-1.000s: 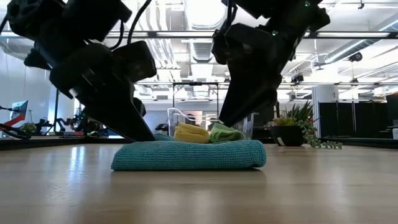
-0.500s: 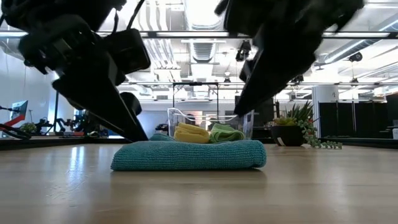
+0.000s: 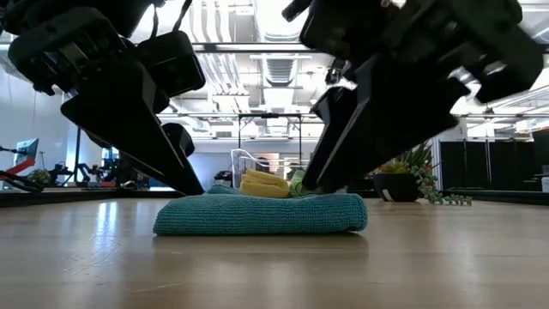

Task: Fold microfiber towels
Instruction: Fold the light blue microfiber towel

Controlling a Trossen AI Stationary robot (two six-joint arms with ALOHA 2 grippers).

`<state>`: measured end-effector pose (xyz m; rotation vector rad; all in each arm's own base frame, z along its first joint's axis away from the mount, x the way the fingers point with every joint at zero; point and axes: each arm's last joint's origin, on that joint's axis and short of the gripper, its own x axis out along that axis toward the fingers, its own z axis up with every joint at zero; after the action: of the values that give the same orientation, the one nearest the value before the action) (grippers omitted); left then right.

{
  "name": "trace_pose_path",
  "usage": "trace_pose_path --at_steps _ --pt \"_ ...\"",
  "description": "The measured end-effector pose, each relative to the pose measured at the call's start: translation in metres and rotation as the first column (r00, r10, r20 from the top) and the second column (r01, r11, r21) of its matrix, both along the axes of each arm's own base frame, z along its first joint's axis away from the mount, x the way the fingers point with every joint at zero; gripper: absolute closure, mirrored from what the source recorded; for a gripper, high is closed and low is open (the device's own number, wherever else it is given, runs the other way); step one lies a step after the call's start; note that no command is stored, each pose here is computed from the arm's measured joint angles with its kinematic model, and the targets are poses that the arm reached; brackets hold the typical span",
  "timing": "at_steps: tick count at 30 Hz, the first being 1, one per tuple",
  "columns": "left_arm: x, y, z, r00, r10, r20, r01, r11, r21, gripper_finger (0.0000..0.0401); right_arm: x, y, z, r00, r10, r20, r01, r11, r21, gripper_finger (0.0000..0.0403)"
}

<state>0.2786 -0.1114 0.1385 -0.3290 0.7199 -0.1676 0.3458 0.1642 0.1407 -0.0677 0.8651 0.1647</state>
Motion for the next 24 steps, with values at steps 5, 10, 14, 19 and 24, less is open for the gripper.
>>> trace_pose_path --at_steps 5,10,14,19,24 --pt "0.002 -0.001 0.003 1.000 0.003 0.013 -0.002 1.000 -0.005 0.0166 0.006 0.000 -0.011 1.000 -0.021 -0.014 0.021 0.999 -0.030 0.0203" --pt "0.002 -0.001 0.003 1.000 0.005 0.010 -0.005 1.000 -0.002 0.0166 0.007 0.000 -0.018 0.999 -0.021 -0.040 0.020 0.999 -0.043 0.0220" --pt "0.002 0.000 0.003 1.000 0.017 0.020 -0.017 1.000 0.002 0.0166 0.008 0.001 -0.022 0.998 -0.010 -0.055 0.007 0.998 -0.062 0.0234" --pt "0.007 0.001 0.009 0.991 0.077 0.109 -0.079 0.997 0.008 0.0166 0.008 0.001 -0.026 0.998 0.006 -0.059 -0.011 0.997 -0.080 0.0255" --pt "0.010 0.005 -0.001 0.986 0.149 0.073 -0.151 0.988 0.021 0.0177 0.008 0.001 -0.026 0.998 0.005 -0.059 -0.010 0.996 -0.084 0.0280"
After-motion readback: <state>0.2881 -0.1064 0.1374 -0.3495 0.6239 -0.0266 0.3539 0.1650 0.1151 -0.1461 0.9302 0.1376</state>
